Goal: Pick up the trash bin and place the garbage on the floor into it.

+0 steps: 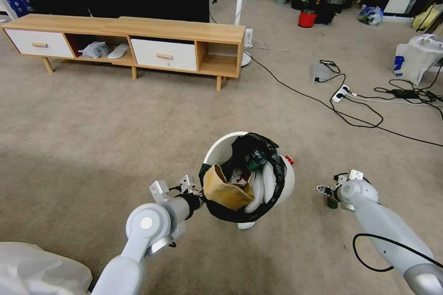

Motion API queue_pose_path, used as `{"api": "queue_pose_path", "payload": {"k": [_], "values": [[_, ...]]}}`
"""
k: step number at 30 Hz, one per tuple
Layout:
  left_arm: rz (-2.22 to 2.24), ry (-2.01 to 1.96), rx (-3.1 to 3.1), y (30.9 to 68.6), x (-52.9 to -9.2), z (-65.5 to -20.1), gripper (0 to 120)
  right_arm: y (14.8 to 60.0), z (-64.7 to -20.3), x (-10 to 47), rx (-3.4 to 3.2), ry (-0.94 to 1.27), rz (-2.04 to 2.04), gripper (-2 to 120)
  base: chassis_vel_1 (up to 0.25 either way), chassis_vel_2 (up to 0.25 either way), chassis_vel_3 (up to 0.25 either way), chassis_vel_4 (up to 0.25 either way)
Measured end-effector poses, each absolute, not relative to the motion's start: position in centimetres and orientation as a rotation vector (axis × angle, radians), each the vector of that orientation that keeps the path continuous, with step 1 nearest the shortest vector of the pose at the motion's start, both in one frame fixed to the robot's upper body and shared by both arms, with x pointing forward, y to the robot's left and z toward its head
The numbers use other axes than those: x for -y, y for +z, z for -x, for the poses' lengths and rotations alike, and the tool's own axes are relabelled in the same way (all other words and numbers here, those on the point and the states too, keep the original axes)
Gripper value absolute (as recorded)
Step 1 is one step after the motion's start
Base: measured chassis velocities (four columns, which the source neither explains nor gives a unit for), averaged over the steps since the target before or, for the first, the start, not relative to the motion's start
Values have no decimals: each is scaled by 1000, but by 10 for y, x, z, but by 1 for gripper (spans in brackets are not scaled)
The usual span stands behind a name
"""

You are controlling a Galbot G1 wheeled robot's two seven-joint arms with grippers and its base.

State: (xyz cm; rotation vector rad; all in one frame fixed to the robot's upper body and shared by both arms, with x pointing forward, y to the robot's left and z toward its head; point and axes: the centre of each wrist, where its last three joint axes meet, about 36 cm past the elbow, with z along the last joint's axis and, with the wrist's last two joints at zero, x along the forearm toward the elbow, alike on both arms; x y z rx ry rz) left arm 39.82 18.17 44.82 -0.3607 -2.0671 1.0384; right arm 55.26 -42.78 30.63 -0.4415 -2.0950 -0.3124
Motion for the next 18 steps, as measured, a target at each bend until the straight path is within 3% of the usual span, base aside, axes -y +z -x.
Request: {"api": "queue_pose_path", "payload": {"k": [18], "values": [[360,1035,2056,443,-181,-399,0,281,-555,449,2078,-317,471,100,0,0,0,0]]}}
